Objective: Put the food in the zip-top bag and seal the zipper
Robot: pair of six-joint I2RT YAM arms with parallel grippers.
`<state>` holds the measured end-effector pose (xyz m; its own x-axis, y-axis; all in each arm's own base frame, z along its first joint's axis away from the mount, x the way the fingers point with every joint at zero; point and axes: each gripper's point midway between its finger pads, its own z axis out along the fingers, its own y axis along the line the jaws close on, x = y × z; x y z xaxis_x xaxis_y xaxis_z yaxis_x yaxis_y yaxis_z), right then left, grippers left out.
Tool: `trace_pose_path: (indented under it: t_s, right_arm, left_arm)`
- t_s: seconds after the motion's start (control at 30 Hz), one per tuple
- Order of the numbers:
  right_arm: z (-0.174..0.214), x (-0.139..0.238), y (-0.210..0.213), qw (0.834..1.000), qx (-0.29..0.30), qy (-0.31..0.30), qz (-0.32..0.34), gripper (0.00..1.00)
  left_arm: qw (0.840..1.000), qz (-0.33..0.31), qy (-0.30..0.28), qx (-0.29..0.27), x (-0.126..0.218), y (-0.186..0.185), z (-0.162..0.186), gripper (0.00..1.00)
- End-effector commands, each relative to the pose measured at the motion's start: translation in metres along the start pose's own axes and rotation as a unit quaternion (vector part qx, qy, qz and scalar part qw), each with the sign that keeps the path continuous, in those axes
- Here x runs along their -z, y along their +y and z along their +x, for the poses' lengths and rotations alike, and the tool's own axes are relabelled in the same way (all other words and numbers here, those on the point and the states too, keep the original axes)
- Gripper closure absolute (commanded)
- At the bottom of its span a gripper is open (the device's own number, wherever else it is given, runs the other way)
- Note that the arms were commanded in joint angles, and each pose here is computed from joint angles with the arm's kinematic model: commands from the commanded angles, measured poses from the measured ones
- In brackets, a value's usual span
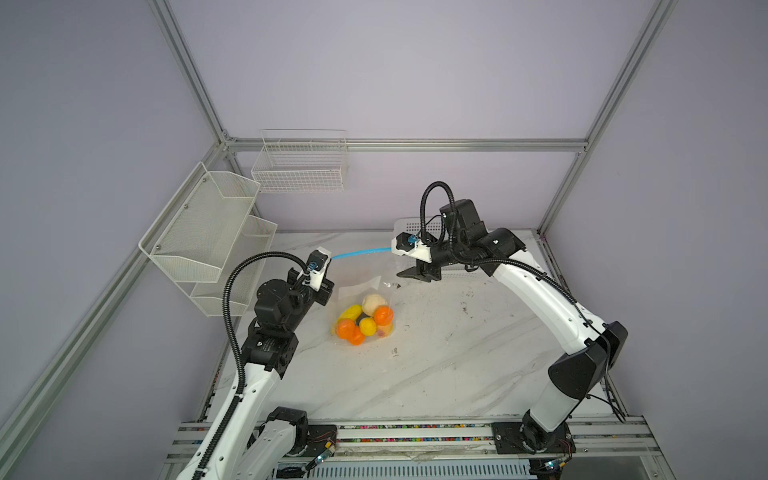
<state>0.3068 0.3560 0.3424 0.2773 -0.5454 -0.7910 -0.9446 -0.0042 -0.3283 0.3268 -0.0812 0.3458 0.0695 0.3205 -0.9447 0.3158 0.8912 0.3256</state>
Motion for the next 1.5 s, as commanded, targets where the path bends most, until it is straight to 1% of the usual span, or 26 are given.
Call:
trace_pose_path:
  t_s: [0.0, 0.07, 0.17, 0.33, 0.47, 0.57, 0.63, 0.83, 0.9, 1.0, 1.07, 1.13, 1.23, 1.33, 1.43, 1.47]
  right_arm:
    - [-0.018, -0.012, 0.005, 1.0, -0.005, -0.01, -0.013, 0.42]
    - [-0.02, -0.018, 0.013, 1.0, -0.004, -0.002, -0.023, 0.43]
    - [-0.021, -0.024, 0.014, 1.0, 0.0, 0.004, -0.016, 0.42]
    - [-0.021, -0.034, -0.001, 1.0, 0.007, 0.015, -0.002, 0.42]
    - [-0.019, -0.046, -0.01, 0.999, 0.033, 0.032, -0.015, 0.39]
    - [-0.017, -0.057, -0.017, 0.998, 0.033, 0.037, -0.028, 0.37]
    - [-0.009, -0.064, -0.018, 0.998, 0.022, 0.047, -0.043, 0.37]
    - [-0.003, -0.07, -0.032, 0.998, 0.02, 0.048, -0.031, 0.36]
    - [-0.004, -0.07, -0.032, 0.998, 0.023, 0.045, -0.032, 0.4]
    - [-0.007, -0.069, -0.03, 0.998, 0.023, 0.038, -0.035, 0.51]
    - [-0.008, -0.069, -0.03, 0.998, 0.023, 0.038, -0.036, 0.63]
    - [-0.008, -0.068, -0.031, 0.998, 0.024, 0.039, -0.034, 0.7]
    - [-0.008, -0.067, -0.03, 0.998, 0.024, 0.039, -0.033, 0.74]
    - [-0.008, -0.066, -0.031, 0.998, 0.023, 0.04, -0.032, 0.81]
    - [-0.009, -0.064, -0.031, 0.998, 0.022, 0.041, -0.03, 0.84]
    - [-0.009, -0.063, -0.03, 0.998, 0.021, 0.042, -0.029, 0.86]
  left_arm:
    - [0.999, -0.002, -0.034, 0.012, 0.004, 0.001, -0.014, 1.0]
    - [0.999, -0.002, -0.034, 0.013, 0.005, 0.001, -0.014, 1.0]
    - [0.999, -0.003, -0.036, 0.012, 0.007, 0.001, -0.015, 1.0]
    - [0.999, 0.0, -0.039, 0.012, 0.008, 0.001, -0.018, 1.0]
    - [0.999, 0.004, -0.042, 0.012, 0.008, -0.001, -0.017, 1.0]
    - [0.999, 0.006, -0.041, 0.013, 0.009, -0.003, -0.015, 1.0]
    - [0.999, 0.007, -0.043, 0.013, 0.009, -0.003, -0.015, 1.0]
    - [0.999, 0.011, -0.046, 0.013, 0.01, -0.005, -0.015, 1.0]
    - [0.999, 0.011, -0.047, 0.012, 0.01, -0.005, -0.016, 1.0]
    - [0.999, 0.01, -0.048, 0.013, 0.01, -0.005, -0.016, 1.0]
    - [0.999, 0.01, -0.048, 0.012, 0.011, -0.005, -0.017, 1.0]
    - [0.999, 0.01, -0.049, 0.011, 0.011, -0.005, -0.018, 1.0]
    - [0.999, 0.009, -0.049, 0.012, 0.011, -0.004, -0.018, 1.0]
    - [0.999, 0.01, -0.047, 0.013, 0.011, -0.005, -0.017, 1.0]
    - [0.999, 0.009, -0.048, 0.012, 0.011, -0.004, -0.018, 1.0]
    - [0.999, 0.009, -0.048, 0.012, 0.011, -0.004, -0.019, 1.0]
